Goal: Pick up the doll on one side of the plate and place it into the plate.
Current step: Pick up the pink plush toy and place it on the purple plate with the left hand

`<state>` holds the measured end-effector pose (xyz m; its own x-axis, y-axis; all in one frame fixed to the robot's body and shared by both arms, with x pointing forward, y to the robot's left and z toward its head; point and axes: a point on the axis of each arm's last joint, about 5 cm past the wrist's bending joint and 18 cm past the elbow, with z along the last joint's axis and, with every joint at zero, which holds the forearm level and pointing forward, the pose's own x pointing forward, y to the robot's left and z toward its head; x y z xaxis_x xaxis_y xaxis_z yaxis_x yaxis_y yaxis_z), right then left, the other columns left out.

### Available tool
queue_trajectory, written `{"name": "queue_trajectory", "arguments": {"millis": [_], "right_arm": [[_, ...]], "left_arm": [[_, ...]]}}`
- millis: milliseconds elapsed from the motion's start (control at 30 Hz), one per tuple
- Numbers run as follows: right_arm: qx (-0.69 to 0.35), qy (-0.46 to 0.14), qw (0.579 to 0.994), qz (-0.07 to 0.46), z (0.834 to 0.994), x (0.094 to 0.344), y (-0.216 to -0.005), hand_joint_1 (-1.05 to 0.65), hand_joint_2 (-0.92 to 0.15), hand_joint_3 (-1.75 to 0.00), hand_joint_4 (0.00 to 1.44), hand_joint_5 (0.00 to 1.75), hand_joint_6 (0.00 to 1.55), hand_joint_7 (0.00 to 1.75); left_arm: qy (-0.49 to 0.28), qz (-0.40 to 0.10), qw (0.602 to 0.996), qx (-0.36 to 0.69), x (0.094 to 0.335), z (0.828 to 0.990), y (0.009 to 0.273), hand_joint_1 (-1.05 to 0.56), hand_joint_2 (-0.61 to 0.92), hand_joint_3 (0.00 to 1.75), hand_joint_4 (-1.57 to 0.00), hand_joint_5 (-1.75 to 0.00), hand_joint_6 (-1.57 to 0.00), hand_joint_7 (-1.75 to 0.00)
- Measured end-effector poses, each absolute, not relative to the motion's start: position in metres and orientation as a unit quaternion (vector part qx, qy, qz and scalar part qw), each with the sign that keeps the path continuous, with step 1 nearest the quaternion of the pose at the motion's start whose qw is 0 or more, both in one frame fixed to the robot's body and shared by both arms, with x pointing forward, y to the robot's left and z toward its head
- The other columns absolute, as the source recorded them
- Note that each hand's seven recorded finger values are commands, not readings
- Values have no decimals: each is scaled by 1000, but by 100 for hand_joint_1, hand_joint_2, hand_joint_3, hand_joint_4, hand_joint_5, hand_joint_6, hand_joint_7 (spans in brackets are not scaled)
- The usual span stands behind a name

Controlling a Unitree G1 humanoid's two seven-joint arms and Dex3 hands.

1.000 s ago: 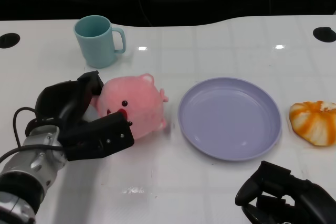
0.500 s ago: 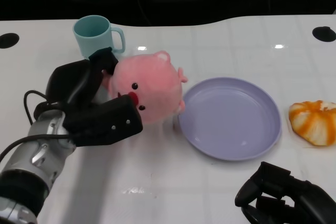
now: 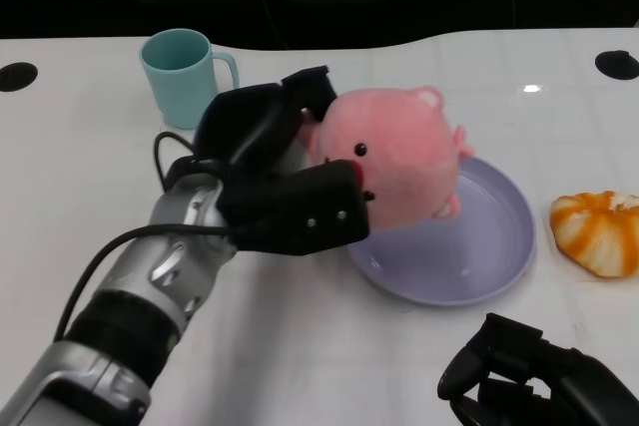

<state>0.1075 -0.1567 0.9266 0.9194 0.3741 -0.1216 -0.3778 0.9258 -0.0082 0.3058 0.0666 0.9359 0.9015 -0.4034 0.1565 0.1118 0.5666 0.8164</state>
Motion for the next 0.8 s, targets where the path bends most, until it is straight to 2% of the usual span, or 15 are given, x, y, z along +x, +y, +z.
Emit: {"name": "queue_trajectory", "arguments": {"millis": [333, 533, 667, 733, 800], "right_arm": [[-16, 58, 979, 193, 928, 106, -154, -28, -92, -51, 65, 175, 46, 165], [-15, 59, 979, 194, 928, 105, -153, -29, -92, -51, 65, 175, 47, 165], [-15, 59, 980, 191, 928, 104, -153, -29, -92, -50, 64, 175, 46, 165], [-14, 59, 980, 192, 928, 104, -152, -29, -92, -50, 64, 175, 46, 165], [-13, 61, 979, 192, 928, 103, -152, -29, -92, -50, 64, 175, 46, 165]], "left_arm": [[-154, -192, 855, 457, 307, 942, 32, -20, 46, 110, -91, -175, -75, -175], [-152, -215, 848, 460, 308, 946, 11, -22, 52, 104, -86, -175, -74, -175], [-144, -230, 841, 468, 308, 946, 1, -21, 53, 101, -89, -175, -72, -175], [-139, -236, 838, 471, 308, 945, -1, -21, 57, 93, -87, -175, -69, -175], [-134, -241, 837, 473, 307, 943, -3, -21, 58, 83, -83, -175, -69, -166]]}}
